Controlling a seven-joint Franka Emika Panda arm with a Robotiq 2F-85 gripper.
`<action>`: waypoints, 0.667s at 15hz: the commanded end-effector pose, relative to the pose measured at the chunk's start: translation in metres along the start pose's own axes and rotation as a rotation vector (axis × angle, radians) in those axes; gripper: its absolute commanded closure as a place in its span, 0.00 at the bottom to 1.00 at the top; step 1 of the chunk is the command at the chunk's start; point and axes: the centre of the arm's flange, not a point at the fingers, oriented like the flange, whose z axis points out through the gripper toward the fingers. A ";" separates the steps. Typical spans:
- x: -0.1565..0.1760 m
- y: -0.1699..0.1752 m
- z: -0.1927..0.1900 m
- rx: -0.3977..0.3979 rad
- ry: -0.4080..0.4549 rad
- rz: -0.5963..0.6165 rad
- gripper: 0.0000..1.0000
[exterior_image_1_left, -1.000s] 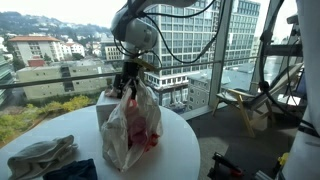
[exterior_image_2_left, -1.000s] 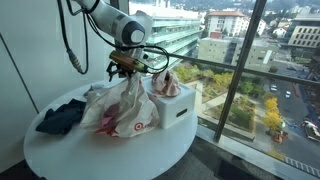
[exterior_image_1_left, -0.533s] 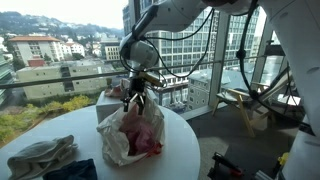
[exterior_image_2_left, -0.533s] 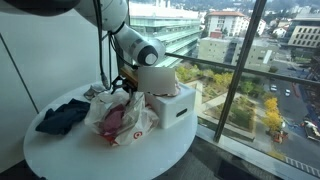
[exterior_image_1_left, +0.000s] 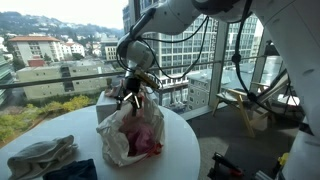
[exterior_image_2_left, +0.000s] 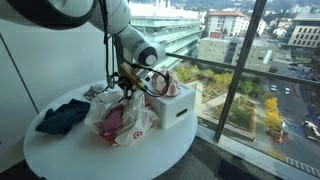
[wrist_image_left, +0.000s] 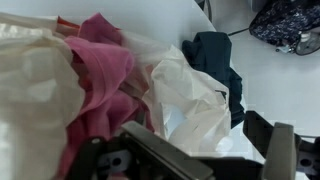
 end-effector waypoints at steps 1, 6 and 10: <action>-0.016 -0.048 -0.026 -0.027 0.054 -0.115 0.00; -0.014 -0.086 -0.080 -0.181 0.264 -0.200 0.00; 0.007 -0.078 -0.124 -0.318 0.453 -0.220 0.00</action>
